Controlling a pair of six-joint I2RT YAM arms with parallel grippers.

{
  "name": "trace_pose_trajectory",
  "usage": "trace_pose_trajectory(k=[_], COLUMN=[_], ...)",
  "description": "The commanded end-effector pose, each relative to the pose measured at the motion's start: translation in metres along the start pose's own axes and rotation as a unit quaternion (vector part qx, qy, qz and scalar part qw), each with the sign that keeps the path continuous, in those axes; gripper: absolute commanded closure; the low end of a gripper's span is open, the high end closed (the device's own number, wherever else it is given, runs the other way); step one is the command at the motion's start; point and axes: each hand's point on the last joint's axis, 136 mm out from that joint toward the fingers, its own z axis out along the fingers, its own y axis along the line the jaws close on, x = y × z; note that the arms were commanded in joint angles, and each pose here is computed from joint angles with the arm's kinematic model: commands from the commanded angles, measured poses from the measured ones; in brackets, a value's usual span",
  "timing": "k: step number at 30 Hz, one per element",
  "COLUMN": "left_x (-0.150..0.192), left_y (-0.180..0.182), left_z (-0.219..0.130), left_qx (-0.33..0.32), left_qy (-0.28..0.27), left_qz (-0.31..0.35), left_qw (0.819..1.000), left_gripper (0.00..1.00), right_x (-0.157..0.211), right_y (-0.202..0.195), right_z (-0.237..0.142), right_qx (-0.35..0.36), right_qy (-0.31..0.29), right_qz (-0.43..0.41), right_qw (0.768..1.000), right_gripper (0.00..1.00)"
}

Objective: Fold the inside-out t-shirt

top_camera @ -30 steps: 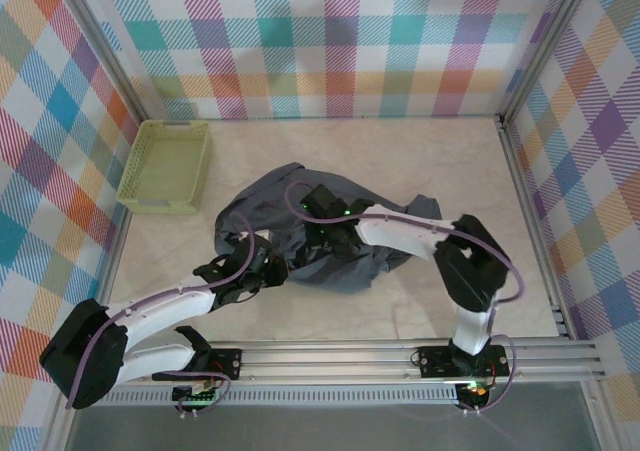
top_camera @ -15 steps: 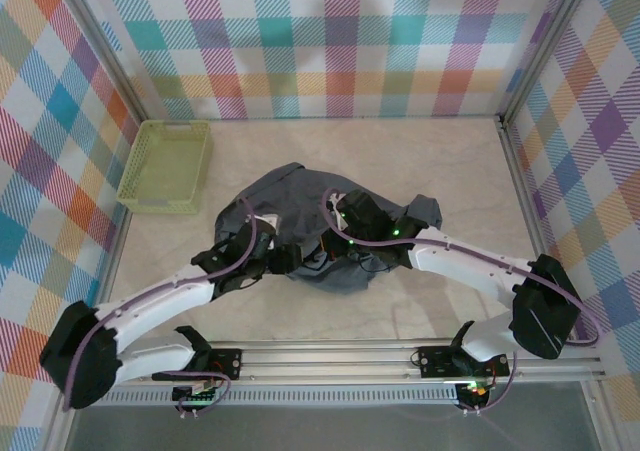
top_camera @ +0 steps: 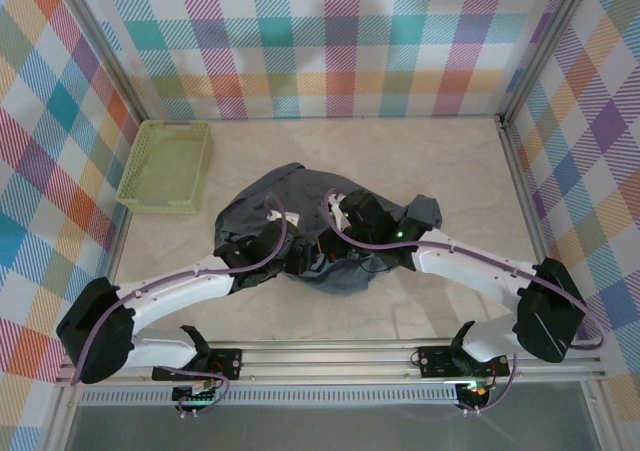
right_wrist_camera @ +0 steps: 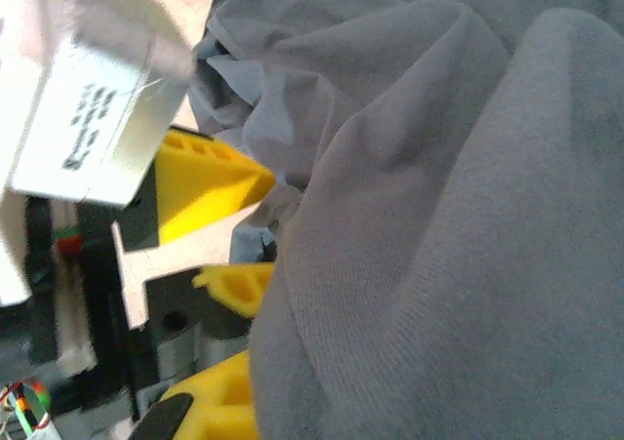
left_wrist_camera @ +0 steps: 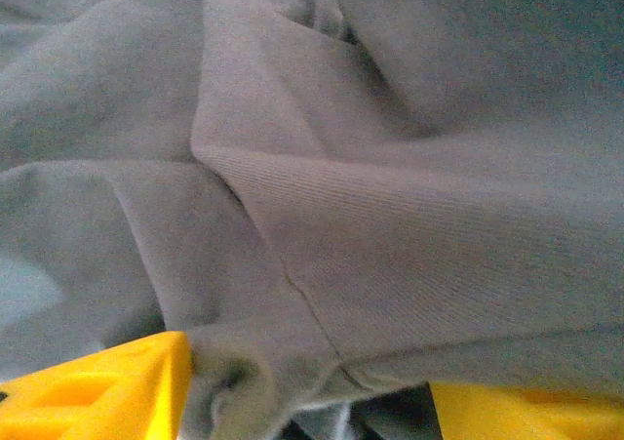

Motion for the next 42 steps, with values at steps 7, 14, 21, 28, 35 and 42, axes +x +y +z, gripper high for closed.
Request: trace_pose_trajectory(k=[7, 14, 21, 28, 35, 42], left_x=[-0.027, -0.013, 0.004, -0.005, -0.001, 0.0], left_y=[0.003, -0.015, -0.023, -0.033, -0.033, -0.036], left_z=[0.013, 0.018, 0.049, 0.053, 0.058, 0.057], left_qx=[-0.036, 0.017, 0.02, 0.039, 0.057, 0.074], left_qy=[-0.021, 0.018, 0.063, 0.056, 0.059, 0.06], left_qz=[-0.021, -0.009, -0.033, -0.048, -0.072, -0.086], left_qw=[0.999, 1.0, 0.997, 0.996, 0.994, 0.992], left_gripper=[0.7, 0.89, 0.89, 0.88, 0.87, 0.87], right_x=[0.011, 0.031, 0.046, 0.044, 0.055, 0.053], right_y=[-0.01, -0.075, -0.122, -0.075, -0.044, -0.061], right_z=[-0.013, -0.005, -0.01, -0.027, 0.002, 0.028], right_qx=[0.014, 0.081, 0.196, 0.175, 0.124, 0.18], right_qy=[-0.014, 0.0, 0.018, 0.005, 0.017, 0.026], right_qz=[-0.022, 0.007, 0.066, 0.046, 0.097, 0.113], right_qw=[1.0, 0.997, 0.978, 0.983, 0.987, 0.977], right_gripper=[1.0, 0.91, 0.6, 0.53, 0.54, 0.56])
